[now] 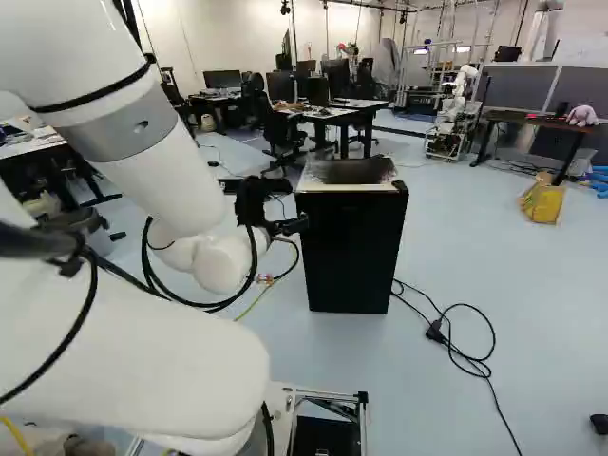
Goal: Grab a drink from the fridge
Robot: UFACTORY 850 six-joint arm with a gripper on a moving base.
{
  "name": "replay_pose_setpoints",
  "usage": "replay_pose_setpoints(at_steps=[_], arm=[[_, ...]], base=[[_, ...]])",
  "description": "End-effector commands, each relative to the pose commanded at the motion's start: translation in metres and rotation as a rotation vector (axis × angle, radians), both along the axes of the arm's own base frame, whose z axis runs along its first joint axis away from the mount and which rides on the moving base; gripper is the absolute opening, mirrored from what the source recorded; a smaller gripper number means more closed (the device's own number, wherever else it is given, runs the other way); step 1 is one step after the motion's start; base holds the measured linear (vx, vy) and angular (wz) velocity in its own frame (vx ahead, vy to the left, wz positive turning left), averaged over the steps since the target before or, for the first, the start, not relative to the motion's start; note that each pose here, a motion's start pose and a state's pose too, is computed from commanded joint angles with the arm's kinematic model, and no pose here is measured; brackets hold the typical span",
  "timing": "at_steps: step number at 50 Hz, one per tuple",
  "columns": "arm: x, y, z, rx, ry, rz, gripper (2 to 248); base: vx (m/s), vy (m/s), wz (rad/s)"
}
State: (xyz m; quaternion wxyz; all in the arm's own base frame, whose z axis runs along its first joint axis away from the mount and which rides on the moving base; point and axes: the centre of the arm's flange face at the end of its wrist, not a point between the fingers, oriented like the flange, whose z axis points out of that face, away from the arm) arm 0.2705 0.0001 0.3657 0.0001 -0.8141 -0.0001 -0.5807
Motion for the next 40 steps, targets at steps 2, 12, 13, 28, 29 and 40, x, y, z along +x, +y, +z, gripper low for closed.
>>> replay_pose_setpoints(at_steps=[2, 12, 13, 28, 29, 40], arm=[[0.001, 0.000, 0.000, 0.000, 0.000, 0.001, 247], [0.007, 0.004, 0.001, 0.000, 0.003, 0.016, 247], [0.007, 0.005, 0.001, 0.000, 0.003, 0.018, 247], [0.010, 0.010, 0.001, 0.015, 0.005, 0.007, 247], [0.010, 0.010, 0.001, 0.017, 0.005, 0.003, 247], [0.010, 0.011, 0.001, 0.044, 0.006, -0.045, 247]], base=[[0.000, 0.000, 0.000], [0.000, 0.000, 0.000], [0.000, 0.000, 0.000], [0.000, 0.000, 0.000], [0.000, 0.000, 0.000], [0.000, 0.000, 0.000]])
